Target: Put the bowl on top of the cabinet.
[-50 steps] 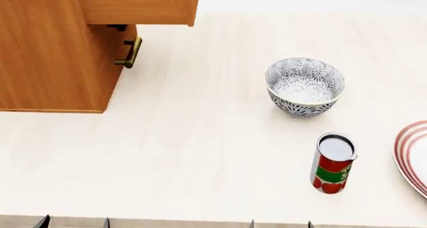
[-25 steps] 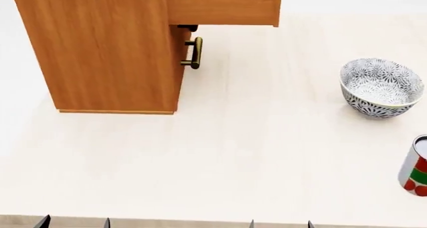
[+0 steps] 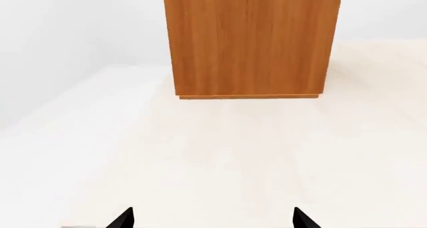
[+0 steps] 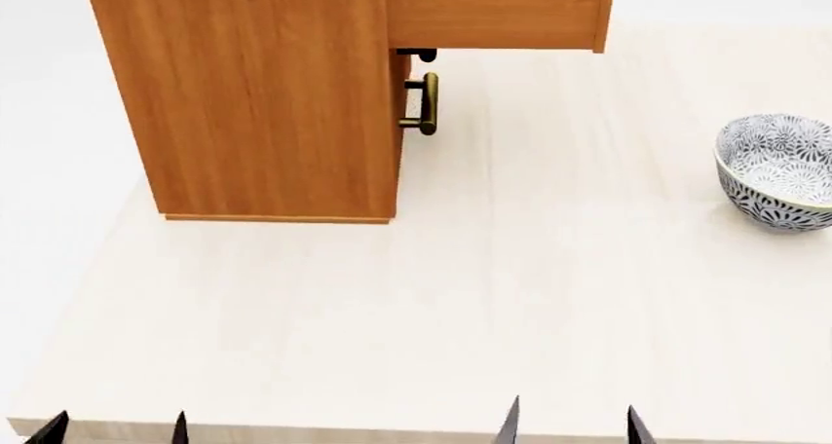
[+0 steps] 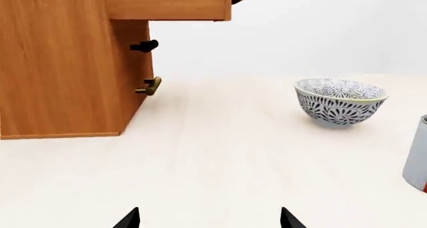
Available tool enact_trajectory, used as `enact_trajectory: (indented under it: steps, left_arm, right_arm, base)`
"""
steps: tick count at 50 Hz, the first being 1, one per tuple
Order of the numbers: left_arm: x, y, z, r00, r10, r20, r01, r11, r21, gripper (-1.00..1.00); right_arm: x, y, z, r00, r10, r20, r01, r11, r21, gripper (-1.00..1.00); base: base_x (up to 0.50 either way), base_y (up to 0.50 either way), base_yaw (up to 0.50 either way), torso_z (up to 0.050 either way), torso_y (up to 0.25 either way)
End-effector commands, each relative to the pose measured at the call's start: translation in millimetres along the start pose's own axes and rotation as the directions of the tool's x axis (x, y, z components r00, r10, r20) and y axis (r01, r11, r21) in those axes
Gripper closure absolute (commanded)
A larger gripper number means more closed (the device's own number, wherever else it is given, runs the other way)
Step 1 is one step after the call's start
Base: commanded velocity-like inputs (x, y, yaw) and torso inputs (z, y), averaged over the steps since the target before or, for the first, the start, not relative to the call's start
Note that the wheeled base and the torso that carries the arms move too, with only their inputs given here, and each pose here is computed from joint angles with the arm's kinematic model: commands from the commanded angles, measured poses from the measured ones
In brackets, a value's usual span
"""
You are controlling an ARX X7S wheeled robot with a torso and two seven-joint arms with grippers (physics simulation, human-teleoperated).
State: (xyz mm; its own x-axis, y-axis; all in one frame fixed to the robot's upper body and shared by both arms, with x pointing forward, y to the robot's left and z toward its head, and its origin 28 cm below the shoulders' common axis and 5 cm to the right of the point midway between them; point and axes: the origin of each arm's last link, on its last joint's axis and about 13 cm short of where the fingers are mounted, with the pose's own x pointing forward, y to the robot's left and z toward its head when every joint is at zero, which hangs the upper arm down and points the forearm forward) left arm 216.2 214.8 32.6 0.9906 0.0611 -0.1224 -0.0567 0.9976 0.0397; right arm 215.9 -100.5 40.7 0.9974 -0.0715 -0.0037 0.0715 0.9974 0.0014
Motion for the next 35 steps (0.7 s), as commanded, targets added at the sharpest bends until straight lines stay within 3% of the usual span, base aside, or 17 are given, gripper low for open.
enact_trajectory:
  steps: [1, 4, 7, 17, 35]
  left_arm:
    - [-21, 17.0, 64, 0.998, 0.038, -0.042, -0.039, 0.999, -0.020, -1.00]
    - [-30, 18.2, 92, 0.998, 0.035, 0.058, -0.034, 0.999, -0.018, -1.00]
    - [-30, 18.6, 99, 0.998, 0.031, 0.056, -0.030, 0.999, -0.024, -1.00]
    - [-34, 18.4, 92, 0.999, 0.006, 0.036, -0.005, 1.000, -0.029, -1.00]
    - [-38, 14.1, 84, 0.998, -0.034, 0.048, 0.033, 0.999, 0.005, -1.00]
  right_arm:
    - [-7, -8.7, 86, 0.995, -0.018, 0.096, 0.015, 1.000, 0.025, -1.00]
    - [-10, -11.0, 109, 0.991, -0.019, 0.133, 0.016, 1.000, 0.025, -1.00]
    - [-14, -12.1, 114, 0.989, -0.023, 0.145, 0.019, 0.999, 0.031, -1.00]
    - [-16, -10.0, 98, 0.991, -0.014, 0.131, 0.008, 0.999, 0.049, -1.00]
    - [-19, -7.9, 87, 0.991, 0.011, 0.133, -0.017, 0.999, 0.046, -1.00]
  base:
    - [0.00, 0.00, 0.00, 0.000, 0.000]
    - [0.00, 0.00, 0.00, 0.000, 0.000]
    - [0.00, 0.00, 0.00, 0.000, 0.000]
    - [0.05, 0.00, 0.00, 0.000, 0.000]
    - [0.37, 0.00, 0.00, 0.000, 0.000]
